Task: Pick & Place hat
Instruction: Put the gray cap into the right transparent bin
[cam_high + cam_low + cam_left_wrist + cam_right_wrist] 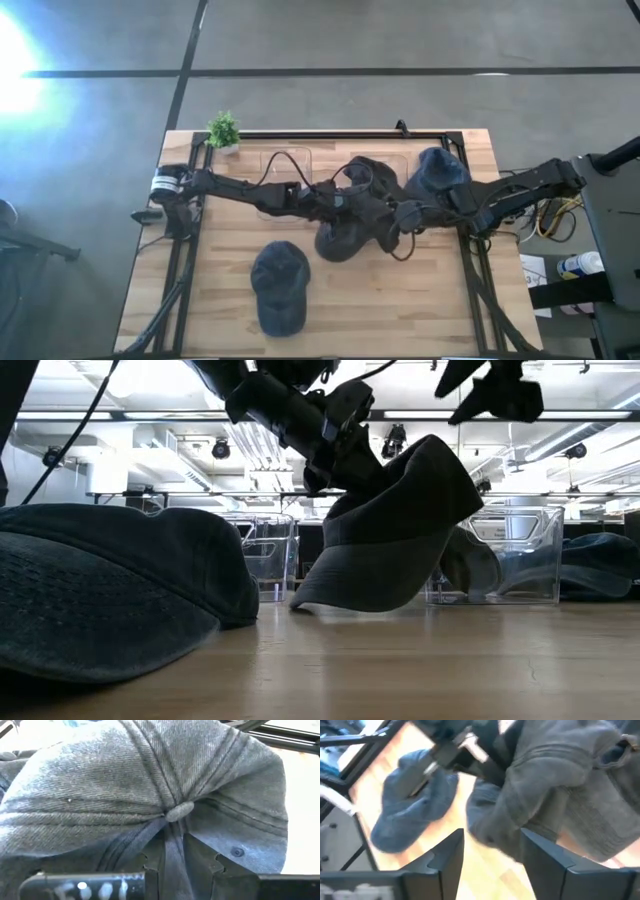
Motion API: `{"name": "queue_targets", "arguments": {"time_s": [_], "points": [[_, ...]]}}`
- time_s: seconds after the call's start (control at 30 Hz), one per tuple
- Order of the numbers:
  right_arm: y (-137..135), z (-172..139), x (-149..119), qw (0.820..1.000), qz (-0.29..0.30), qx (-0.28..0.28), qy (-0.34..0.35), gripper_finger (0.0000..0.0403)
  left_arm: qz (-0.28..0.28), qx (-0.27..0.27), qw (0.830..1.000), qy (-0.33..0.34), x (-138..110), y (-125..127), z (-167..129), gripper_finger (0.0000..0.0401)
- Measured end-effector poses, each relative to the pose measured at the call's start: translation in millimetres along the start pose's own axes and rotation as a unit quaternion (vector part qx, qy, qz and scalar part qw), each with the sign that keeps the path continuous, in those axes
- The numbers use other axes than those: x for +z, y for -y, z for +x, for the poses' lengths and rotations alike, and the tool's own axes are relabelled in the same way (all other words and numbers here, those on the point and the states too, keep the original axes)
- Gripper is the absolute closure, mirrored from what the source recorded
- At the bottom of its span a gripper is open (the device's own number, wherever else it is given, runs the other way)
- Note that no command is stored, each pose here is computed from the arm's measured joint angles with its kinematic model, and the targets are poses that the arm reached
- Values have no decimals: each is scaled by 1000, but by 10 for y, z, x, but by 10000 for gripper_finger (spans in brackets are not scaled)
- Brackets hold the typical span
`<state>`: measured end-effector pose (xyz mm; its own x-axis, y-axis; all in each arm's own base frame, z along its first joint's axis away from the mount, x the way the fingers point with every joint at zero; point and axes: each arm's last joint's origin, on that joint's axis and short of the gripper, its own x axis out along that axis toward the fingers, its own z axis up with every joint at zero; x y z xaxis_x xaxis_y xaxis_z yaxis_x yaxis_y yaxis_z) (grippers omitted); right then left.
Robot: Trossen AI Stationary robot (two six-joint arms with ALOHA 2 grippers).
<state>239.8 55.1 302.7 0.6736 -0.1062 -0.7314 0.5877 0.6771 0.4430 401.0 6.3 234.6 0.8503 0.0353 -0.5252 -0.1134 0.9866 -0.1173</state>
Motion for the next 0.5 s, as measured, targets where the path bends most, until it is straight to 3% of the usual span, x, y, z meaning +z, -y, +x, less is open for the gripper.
{"name": "queue_targets", "arguments": {"time_s": [0.23, 0.33, 0.5], "points": [[35, 288, -31, 999, 44, 26, -19, 159, 0, -2, 1000, 15, 30, 3, 0, 339], [54, 411, -77, 998, 55, 7, -29, 139, 0, -3, 1000, 17, 33, 4, -1, 339], [75, 505, -54, 997, 75, -12, -23, 158, 0, -3, 1000, 17, 30, 11, 0, 339]]}}
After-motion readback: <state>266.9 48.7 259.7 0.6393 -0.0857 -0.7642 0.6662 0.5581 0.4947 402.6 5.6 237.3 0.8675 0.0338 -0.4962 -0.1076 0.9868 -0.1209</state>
